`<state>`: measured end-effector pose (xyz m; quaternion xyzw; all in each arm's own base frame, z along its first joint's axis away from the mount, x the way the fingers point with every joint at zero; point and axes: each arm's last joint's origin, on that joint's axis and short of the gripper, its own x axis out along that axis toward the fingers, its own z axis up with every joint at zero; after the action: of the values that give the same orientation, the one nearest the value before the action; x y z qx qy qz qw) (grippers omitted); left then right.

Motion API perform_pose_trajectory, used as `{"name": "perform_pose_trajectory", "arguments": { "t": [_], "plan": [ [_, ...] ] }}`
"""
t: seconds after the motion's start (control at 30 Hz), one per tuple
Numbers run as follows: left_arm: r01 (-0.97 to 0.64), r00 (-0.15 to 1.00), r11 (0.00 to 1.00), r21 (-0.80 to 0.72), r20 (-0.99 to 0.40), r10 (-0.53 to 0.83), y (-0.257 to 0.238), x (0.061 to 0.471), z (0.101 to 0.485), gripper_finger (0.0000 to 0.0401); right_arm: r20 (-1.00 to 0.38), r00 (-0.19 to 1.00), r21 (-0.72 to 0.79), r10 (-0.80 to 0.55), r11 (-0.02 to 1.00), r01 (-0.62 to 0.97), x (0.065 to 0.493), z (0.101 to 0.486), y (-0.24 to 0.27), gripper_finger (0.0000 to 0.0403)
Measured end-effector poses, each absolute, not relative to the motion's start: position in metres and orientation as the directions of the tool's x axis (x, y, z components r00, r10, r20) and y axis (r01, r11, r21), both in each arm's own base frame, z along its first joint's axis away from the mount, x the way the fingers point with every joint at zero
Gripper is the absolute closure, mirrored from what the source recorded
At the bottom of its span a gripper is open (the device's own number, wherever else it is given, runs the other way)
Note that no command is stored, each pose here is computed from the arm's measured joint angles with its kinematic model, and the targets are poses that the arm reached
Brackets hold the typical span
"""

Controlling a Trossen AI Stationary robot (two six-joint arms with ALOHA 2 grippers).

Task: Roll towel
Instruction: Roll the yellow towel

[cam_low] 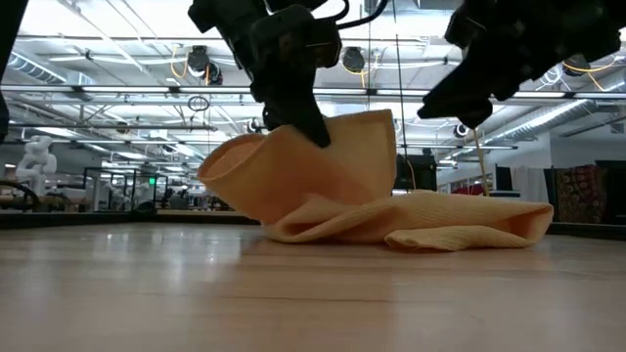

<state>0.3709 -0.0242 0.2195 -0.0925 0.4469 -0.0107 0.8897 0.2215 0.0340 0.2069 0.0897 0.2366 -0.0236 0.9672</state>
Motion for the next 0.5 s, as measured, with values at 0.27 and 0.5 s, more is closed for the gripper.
{"name": "perform_pose_trajectory", "arguments": {
  "t": [0.27,0.5],
  "plan": [
    [0.025,0.628,0.987,-0.156,-0.766,-0.138,-0.028,0.374,0.222,0.0393,-0.412,0.911,0.079,-0.016,0.995,0.053,0.239,0.196,0.034,0.0283],
    [0.119,0.615,0.987,-0.107,-0.772,-0.158,-0.034,0.372,0.221,0.0393,-0.407,0.912,-0.093,-0.06,0.995,0.024,0.249,0.187,0.028,0.0289]
  ]
}}
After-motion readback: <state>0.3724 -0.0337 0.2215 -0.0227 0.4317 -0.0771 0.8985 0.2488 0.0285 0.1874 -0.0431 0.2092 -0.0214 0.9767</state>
